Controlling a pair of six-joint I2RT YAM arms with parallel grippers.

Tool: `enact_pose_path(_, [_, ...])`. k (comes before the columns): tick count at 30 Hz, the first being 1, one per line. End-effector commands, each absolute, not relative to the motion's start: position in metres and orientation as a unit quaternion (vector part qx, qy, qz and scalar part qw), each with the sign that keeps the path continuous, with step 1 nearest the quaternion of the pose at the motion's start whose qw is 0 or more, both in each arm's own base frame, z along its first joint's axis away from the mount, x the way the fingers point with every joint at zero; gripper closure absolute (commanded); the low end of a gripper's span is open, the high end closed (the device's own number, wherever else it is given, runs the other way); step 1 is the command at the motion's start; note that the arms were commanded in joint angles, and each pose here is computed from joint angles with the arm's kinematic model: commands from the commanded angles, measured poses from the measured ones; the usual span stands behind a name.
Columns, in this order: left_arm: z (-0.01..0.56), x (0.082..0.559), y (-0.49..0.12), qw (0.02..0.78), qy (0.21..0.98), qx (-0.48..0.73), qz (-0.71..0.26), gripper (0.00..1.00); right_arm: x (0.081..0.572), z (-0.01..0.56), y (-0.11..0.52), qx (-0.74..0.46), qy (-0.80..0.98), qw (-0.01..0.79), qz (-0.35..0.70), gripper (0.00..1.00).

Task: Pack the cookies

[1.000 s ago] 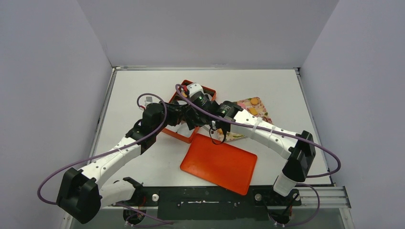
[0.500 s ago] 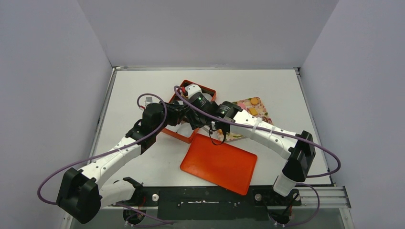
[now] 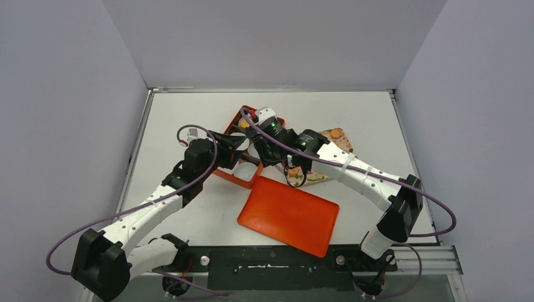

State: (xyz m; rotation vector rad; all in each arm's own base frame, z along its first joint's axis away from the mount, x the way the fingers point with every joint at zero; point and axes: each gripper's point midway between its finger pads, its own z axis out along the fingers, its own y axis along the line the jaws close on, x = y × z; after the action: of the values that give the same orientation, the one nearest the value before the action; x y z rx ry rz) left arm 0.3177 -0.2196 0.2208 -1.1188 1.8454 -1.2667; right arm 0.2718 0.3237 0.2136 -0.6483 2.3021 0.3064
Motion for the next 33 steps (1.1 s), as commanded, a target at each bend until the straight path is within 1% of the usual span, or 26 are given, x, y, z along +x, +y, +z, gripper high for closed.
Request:
enact_pose_path(1, [0.229, 0.317, -0.197, 0.371, 0.704, -0.404, -0.452, 0.42, 0.273, 0.236, 0.296, -0.222, 0.893, 0.371, 0.126, 0.72])
enact_pose_path(5, [0.220, 0.313, -0.171, 0.426, 0.737, -0.365, -0.377, 0.33, 0.278, 0.226, 0.267, -0.202, 0.908, 0.350, 0.110, 0.72])
enact_pose_path(8, [0.222, 0.311, -0.153, 0.478, 0.758, -0.311, -0.316, 0.26, 0.279, 0.216, 0.244, -0.189, 0.919, 0.335, 0.088, 0.71])
enact_pose_path(11, [0.225, 0.308, -0.134, 0.518, 0.776, -0.258, -0.252, 0.22, 0.280, 0.208, 0.223, -0.177, 0.928, 0.322, 0.067, 0.71])
enact_pose_path(19, [0.226, 0.300, -0.093, 0.576, 0.802, -0.129, -0.095, 0.10, 0.294, 0.186, 0.170, -0.145, 0.946, 0.289, 0.023, 0.70])
enact_pose_path(22, [0.226, 0.299, -0.078, 0.587, 0.805, -0.082, -0.032, 0.08, 0.304, 0.178, 0.155, -0.135, 0.950, 0.280, 0.013, 0.70])
enact_pose_path(26, [0.220, 0.299, -0.060, 0.600, 0.797, -0.056, 0.028, 0.07, 0.318, 0.162, 0.137, -0.126, 0.956, 0.264, 0.002, 0.69])
enact_pose_path(29, [0.212, 0.299, -0.055, 0.603, 0.794, -0.061, 0.042, 0.07, 0.331, 0.150, 0.127, -0.117, 0.961, 0.252, -0.005, 0.68])
enact_pose_path(33, [0.216, 0.300, -0.052, 0.610, 0.788, -0.067, 0.050, 0.07, 0.347, 0.139, 0.119, -0.113, 0.963, 0.245, -0.007, 0.66])
